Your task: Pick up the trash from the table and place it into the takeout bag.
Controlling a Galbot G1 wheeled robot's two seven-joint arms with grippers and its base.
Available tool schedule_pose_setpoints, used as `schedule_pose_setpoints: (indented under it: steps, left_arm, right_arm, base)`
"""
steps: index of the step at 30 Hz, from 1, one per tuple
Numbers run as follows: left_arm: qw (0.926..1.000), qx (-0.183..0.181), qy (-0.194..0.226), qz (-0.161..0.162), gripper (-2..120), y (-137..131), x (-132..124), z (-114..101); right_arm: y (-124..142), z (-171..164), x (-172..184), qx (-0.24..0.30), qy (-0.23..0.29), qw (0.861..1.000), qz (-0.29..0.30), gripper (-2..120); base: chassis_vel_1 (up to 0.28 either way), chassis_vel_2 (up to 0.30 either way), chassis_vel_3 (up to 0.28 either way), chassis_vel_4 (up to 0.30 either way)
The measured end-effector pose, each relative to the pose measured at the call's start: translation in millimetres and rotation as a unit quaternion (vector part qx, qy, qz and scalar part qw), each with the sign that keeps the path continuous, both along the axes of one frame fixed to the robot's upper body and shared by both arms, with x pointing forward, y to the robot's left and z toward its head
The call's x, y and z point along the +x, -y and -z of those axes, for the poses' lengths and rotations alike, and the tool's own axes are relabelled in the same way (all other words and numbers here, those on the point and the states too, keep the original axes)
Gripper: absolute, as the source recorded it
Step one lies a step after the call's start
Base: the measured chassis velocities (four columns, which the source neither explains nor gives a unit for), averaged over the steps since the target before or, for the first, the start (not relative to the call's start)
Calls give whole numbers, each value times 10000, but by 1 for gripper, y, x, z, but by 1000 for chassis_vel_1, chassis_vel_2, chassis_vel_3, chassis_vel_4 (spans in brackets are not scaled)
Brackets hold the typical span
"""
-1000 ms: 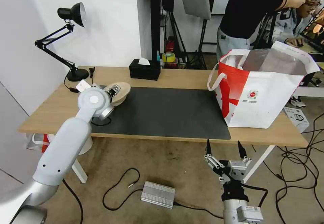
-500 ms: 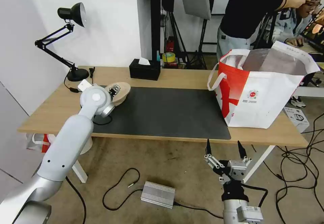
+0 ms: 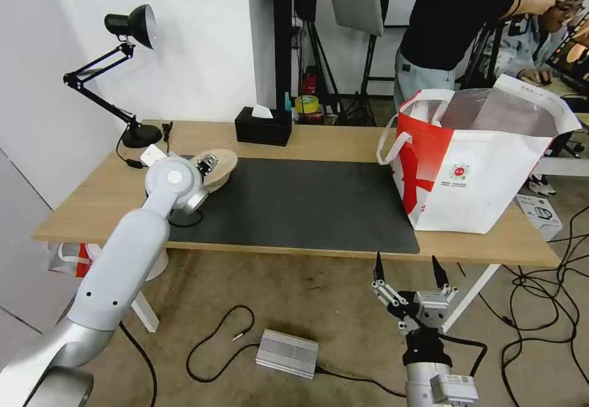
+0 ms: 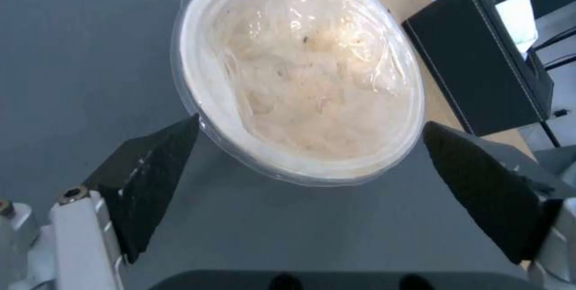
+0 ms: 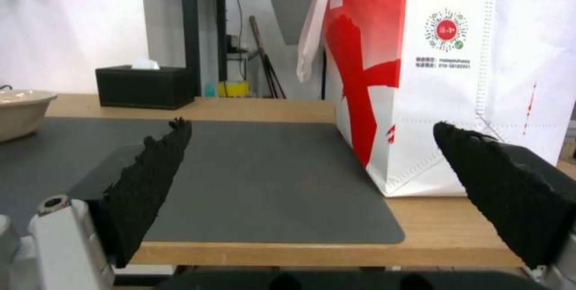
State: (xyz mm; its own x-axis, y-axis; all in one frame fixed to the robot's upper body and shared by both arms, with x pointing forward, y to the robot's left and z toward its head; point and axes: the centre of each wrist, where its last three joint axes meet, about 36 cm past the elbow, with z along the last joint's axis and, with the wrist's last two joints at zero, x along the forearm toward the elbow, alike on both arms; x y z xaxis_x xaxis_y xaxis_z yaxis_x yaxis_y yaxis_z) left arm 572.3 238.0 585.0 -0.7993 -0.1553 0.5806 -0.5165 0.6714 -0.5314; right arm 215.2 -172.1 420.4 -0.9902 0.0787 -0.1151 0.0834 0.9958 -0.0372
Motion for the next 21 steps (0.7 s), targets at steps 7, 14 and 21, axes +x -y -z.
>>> schedule_pose_setpoints:
  steps: [7,14,21]
  left_arm:
    - [9999,-18,134,-12,100,-5,-5,-10]
    - [9998,-22,127,-123,100,-10,-4,-12]
    - [9995,-78,-89,-276,100,-11,5,-2]
  right_arm:
    - [0,0,0,0,0,10000,0,100]
    - [0,0,0,0,0,10000,0,100]
    - [0,0,0,0,0,10000,0,100]
  base:
    - [0,0,0,0]
    - [0,0,0,0]
    - [0,0,0,0]
